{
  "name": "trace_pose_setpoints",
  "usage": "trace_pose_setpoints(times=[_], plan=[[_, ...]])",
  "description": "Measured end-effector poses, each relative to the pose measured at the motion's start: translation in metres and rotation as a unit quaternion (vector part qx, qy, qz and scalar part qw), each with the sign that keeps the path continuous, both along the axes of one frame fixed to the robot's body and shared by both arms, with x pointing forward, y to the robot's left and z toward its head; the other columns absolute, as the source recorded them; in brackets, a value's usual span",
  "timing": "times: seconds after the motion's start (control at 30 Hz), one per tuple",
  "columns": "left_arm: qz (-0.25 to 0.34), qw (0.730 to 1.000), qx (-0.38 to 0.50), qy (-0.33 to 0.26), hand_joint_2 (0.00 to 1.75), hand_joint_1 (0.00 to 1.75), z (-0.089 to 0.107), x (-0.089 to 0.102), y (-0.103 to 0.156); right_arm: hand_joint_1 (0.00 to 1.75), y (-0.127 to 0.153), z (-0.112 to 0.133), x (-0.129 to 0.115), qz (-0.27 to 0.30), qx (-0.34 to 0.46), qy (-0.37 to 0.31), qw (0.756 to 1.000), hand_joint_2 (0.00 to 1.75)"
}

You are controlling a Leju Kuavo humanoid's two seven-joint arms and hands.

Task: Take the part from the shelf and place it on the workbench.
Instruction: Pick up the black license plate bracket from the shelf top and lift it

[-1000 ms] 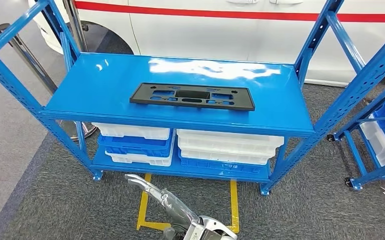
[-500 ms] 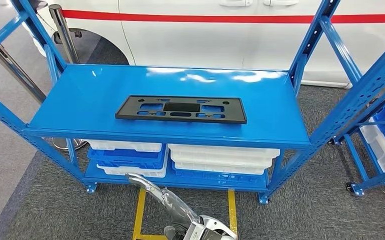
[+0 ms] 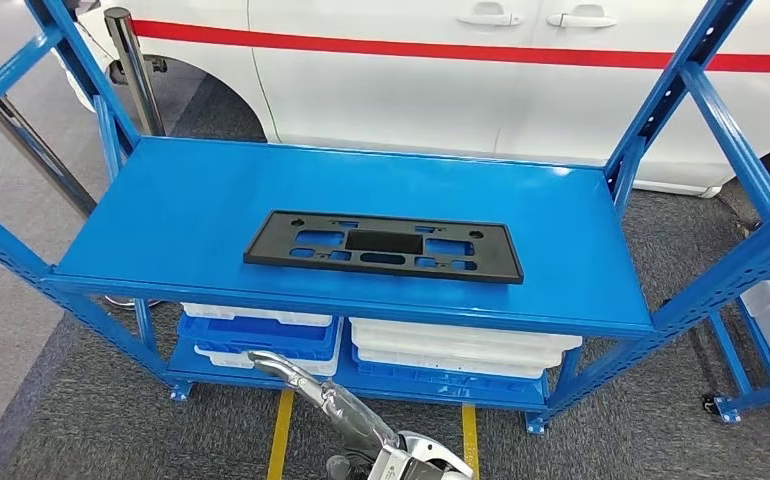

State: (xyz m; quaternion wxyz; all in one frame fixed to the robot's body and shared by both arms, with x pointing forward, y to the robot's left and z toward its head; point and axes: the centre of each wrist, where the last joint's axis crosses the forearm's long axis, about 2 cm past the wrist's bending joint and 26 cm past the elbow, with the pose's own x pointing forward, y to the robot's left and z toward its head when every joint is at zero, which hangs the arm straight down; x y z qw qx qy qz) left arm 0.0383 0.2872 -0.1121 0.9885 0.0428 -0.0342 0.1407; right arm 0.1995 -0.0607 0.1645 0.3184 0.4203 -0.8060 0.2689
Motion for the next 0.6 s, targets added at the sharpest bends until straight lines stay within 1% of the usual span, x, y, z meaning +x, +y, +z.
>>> trace_pose_setpoints(times=[0.3,0.6], plan=[[-0.001,1.0,-0.002,-0.006,0.0,0.0,0.0004,0.0041,0.0007,0.0,0.0007,-0.0002,-0.0003,0.006,-0.002,0.001,1.0,0.0],[-0.001,1.0,-0.002,0.0,0.0,0.0,-0.0002,-0.0013,0.001,0.0,0.0006,-0.0008,-0.0002,0.006,-0.004,0.002,1.0,0.0]])
